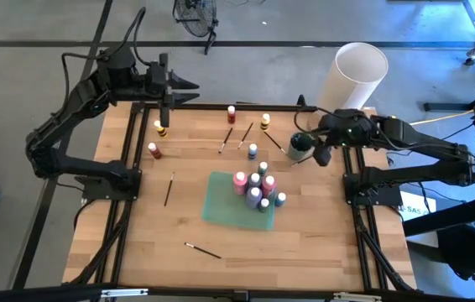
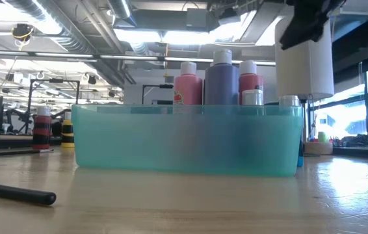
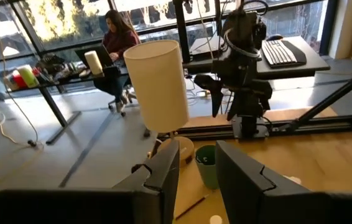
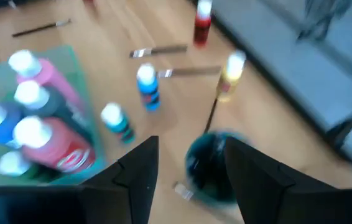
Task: Pick & Place Paint Supplies
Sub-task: Move the green cup to the middle right of the table
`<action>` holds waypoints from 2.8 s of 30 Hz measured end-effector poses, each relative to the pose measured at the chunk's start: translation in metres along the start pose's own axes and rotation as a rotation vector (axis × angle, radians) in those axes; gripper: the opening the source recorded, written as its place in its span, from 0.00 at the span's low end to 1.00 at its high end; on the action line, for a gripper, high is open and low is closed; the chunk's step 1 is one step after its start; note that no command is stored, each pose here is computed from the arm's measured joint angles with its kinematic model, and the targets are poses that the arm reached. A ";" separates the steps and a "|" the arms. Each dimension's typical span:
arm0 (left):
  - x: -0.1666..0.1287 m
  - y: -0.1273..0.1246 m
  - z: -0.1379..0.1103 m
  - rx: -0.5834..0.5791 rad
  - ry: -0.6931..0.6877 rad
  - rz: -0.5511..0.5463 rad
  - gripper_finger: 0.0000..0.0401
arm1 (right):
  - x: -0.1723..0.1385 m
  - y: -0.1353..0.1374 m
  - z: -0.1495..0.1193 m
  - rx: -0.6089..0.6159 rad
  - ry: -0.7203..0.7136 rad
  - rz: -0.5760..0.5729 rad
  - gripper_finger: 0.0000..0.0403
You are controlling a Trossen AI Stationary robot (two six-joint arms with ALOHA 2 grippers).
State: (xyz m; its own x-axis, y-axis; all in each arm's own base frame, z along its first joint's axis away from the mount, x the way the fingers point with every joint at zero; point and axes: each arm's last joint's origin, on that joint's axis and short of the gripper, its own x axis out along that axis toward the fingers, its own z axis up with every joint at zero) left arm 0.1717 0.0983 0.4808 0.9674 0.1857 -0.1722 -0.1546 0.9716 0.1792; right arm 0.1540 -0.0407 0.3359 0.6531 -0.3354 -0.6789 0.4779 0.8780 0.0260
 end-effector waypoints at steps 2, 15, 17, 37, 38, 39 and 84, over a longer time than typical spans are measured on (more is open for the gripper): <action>0.000 0.000 0.000 -0.021 0.005 -0.001 0.24 | 0.000 0.000 -0.004 0.067 0.048 0.033 0.46; 0.009 -0.013 -0.004 -0.108 0.051 -0.082 0.24 | 0.011 0.022 -0.019 -0.105 0.334 0.400 0.46; 0.011 -0.016 -0.003 -0.124 0.051 -0.100 0.24 | 0.013 0.026 -0.022 -0.195 0.361 0.420 0.46; 0.022 -0.035 -0.003 -0.176 0.083 -0.199 0.24 | 0.081 0.056 -0.031 -1.054 0.547 0.375 0.45; 0.022 -0.035 -0.003 -0.177 0.086 -0.202 0.24 | 0.087 0.057 -0.032 -1.085 0.568 0.380 0.45; 0.022 -0.036 -0.003 -0.181 0.089 -0.207 0.24 | 0.092 0.058 -0.034 -1.122 0.588 0.374 0.45; 0.025 -0.067 0.006 -0.263 0.077 -0.230 0.24 | 0.157 0.056 -0.041 -1.300 0.520 0.485 0.45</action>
State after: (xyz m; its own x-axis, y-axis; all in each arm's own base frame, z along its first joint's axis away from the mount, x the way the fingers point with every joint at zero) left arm 0.2075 0.0369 0.4701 0.9664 -0.0413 -0.2537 0.0093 0.9919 -0.1264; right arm 0.2591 -0.0301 0.2009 0.1789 -0.0165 -0.9837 -0.7518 0.6427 -0.1475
